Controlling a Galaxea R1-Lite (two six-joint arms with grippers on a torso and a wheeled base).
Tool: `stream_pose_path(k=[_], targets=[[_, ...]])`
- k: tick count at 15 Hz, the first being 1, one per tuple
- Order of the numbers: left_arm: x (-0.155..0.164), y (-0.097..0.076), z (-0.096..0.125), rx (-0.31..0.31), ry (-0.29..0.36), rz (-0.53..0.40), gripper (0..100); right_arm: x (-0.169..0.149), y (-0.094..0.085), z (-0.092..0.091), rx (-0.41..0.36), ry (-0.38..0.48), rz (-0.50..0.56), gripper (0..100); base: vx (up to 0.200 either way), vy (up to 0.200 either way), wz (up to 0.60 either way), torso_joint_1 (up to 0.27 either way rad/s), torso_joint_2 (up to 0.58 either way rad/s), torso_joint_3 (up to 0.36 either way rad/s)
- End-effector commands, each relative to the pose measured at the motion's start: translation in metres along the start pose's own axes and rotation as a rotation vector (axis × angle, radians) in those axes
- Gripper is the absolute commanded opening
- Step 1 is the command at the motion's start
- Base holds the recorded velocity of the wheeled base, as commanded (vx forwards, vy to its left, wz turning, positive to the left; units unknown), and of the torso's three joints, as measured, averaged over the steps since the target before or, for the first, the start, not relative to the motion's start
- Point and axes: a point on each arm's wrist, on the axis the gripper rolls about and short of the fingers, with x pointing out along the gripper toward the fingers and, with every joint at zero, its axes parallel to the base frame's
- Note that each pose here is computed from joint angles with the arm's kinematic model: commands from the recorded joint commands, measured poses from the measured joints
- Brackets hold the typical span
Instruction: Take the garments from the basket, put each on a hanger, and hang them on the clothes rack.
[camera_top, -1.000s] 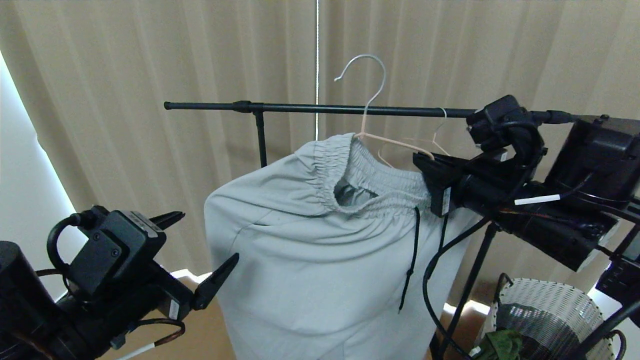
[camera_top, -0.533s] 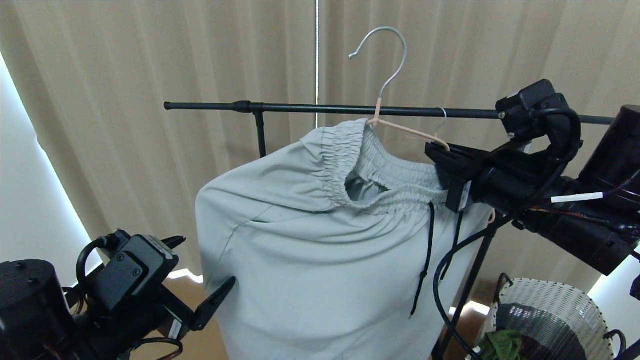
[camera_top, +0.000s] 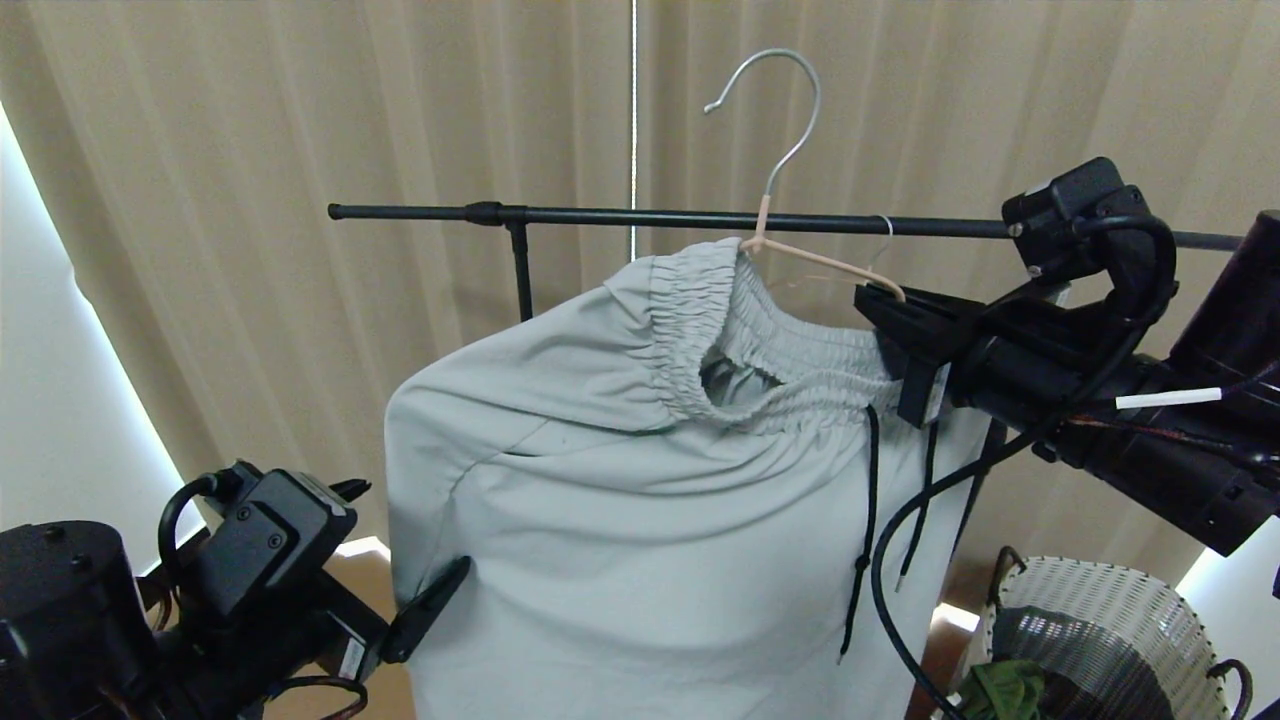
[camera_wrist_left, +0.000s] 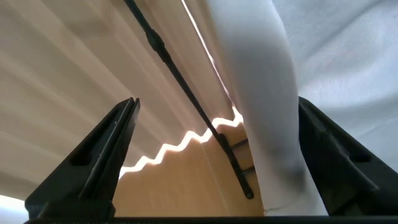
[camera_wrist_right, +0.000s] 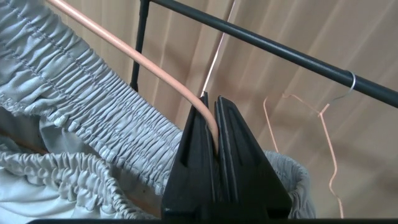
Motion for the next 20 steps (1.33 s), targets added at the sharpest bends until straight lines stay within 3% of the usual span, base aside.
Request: stream_pose_path(k=[1,3,4,7,9,14,17,20], targets=[[0.0,0.0,0.0,-0.004,0.002,0.0,100,0.0,0.0,-0.001,-0.001,0.004,0.001,0,0.0,0.0,0.0,0.0,0.0,0.0],[-0.001,0.0,0.0,-0.003,-0.004,0.001,100,-0.001,0.0,-0.001,-0.001,0.004,0.0,0,0.0,0.0,0.0,0.0,0.0,0.0],[0.0,0.001,0.001,-0.003,-0.007,0.002,0,-0.002,0.0,0.001,0.0,-0.002,0.0,0,0.0,0.0,0.0,0.0,0.0,0.0],[0.0,0.003,0.0,-0.004,-0.001,0.016,0,-0.003,-0.001,0.001,0.0,-0.005,-0.004,0,0.0,0.0,0.0,0.0,0.0,0.0],[-0.007,0.012,-0.011,-0.015,0.045,0.074,0,-0.003,-0.004,0.001,0.0,-0.002,-0.017,0,0.0,0.0,0.0,0.0,0.0,0.0],[-0.016,0.036,-0.022,-0.055,0.089,0.222,0,-0.001,-0.025,-0.006,-0.052,0.023,-0.093,0,0.0,0.0,0.0,0.0,0.0,0.0],[-0.018,0.048,-0.028,-0.064,0.125,0.293,0,-0.002,-0.027,-0.005,-0.061,0.023,-0.098,0,0.0,0.0,0.0,0.0,0.0,0.0],[-0.02,0.056,-0.031,0.005,0.158,0.335,0,-0.001,-0.029,-0.006,-0.089,0.028,-0.106,0,0.0,0.0,0.0,0.0,0.0,0.0]])
